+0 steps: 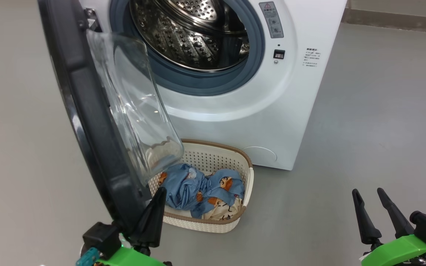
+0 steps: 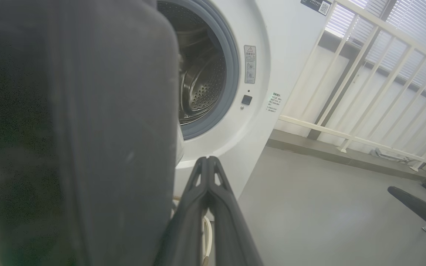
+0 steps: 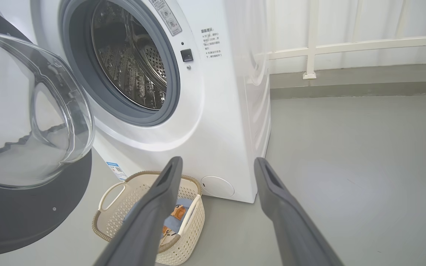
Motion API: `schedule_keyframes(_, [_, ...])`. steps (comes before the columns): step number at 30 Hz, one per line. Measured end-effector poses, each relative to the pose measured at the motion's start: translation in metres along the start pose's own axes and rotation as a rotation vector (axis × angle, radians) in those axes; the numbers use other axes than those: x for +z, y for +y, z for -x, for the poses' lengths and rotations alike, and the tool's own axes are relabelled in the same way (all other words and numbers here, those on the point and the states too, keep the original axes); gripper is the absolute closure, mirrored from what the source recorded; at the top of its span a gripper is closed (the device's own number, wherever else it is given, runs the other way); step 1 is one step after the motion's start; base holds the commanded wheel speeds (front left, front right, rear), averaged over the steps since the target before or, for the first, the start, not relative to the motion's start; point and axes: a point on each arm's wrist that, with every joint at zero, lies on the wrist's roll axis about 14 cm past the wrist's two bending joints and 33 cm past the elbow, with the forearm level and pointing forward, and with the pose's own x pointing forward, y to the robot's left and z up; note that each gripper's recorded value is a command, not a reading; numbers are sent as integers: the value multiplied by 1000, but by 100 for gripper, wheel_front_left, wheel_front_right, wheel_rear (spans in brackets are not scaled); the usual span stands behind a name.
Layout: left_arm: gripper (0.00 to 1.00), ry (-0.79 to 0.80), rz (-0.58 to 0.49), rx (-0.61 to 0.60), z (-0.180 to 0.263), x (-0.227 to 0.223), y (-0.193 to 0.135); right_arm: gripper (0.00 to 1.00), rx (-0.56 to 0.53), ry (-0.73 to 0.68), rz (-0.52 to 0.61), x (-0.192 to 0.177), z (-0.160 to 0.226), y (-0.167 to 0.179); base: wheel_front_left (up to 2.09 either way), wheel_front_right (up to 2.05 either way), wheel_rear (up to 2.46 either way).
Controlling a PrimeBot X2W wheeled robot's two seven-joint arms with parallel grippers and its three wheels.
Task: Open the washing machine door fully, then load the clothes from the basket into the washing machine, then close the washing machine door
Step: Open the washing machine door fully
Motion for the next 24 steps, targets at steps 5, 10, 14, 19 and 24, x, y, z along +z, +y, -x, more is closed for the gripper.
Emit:
schedule_keyframes(5, [100, -12, -14, 47, 9, 5, 14, 0, 2, 0, -1, 0, -3, 0, 0, 0, 0])
schedule_keyframes(10, [100, -23, -21, 101, 18, 9, 30, 0, 11, 9, -1, -3, -5, 2, 0, 0, 0])
schedule_keyframes(14, [100, -28, -24, 135, 22, 14, 41, 0, 23, 15, 8, -5, -9, 5, 0, 0, 0])
schedule_keyframes(19, [100, -35, -27, 177, 29, 18, 53, 0, 32, 19, 32, -5, -13, 5, 0, 0, 0])
schedule_keyframes(24, [100, -45, -32, 229, 38, 23, 66, 0, 50, 32, 55, -9, -15, 9, 0, 0, 0])
